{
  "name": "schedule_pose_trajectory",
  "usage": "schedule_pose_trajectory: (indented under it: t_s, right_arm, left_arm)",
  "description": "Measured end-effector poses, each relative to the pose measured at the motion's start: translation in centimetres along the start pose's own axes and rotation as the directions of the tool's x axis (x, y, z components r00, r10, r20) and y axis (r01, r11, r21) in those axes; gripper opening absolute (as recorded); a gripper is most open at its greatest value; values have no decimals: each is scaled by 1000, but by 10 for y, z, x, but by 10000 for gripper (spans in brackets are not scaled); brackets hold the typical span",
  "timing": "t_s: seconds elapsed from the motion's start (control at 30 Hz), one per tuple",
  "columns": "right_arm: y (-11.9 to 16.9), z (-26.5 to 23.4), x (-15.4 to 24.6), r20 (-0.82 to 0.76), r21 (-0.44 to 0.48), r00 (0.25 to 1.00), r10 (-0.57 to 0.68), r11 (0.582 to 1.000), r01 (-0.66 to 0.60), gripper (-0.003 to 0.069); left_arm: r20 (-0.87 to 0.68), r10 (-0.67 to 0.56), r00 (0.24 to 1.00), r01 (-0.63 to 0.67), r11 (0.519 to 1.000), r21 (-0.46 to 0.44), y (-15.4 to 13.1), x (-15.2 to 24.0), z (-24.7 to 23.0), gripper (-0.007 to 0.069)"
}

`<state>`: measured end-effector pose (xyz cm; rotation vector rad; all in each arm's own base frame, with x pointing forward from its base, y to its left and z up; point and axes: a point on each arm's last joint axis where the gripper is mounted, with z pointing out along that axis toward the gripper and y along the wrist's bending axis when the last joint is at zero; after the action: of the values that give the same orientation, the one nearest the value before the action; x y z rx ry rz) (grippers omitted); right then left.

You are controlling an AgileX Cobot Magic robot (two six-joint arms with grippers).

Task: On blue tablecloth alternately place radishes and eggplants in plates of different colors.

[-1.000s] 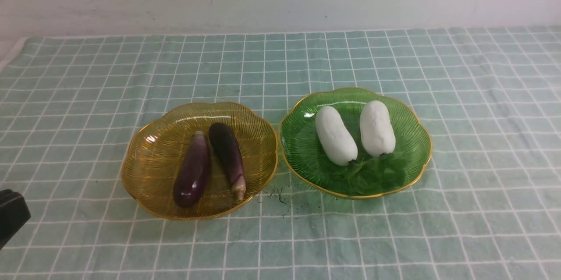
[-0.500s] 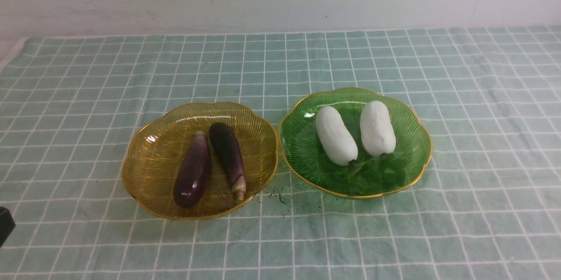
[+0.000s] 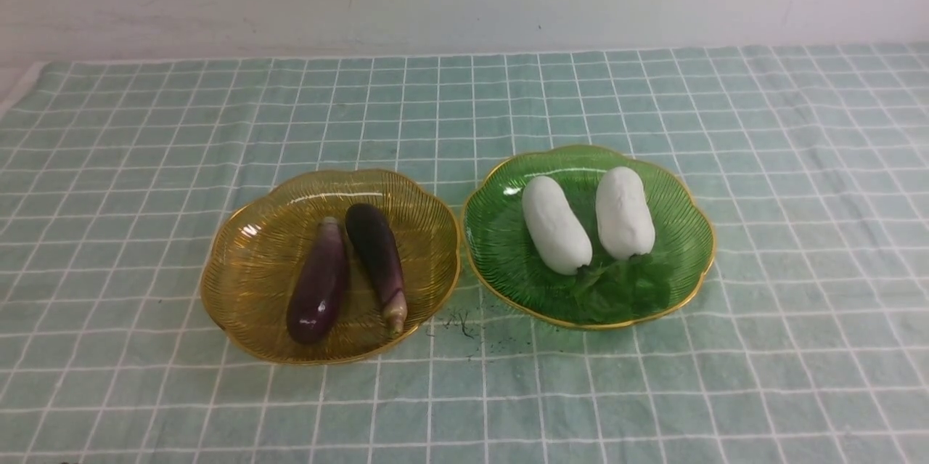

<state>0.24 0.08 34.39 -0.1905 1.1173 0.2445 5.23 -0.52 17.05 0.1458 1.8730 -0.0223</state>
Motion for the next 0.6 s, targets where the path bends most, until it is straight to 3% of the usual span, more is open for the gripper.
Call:
schedule_pose_trajectory:
  t_s: [0.6]
  right_arm:
    - [0, 0, 3, -28, -1, 1000, -2, 1000, 2, -13]
  left_arm:
    - [-3, -1, 1000, 1, 1000, -1, 0, 0, 0, -8]
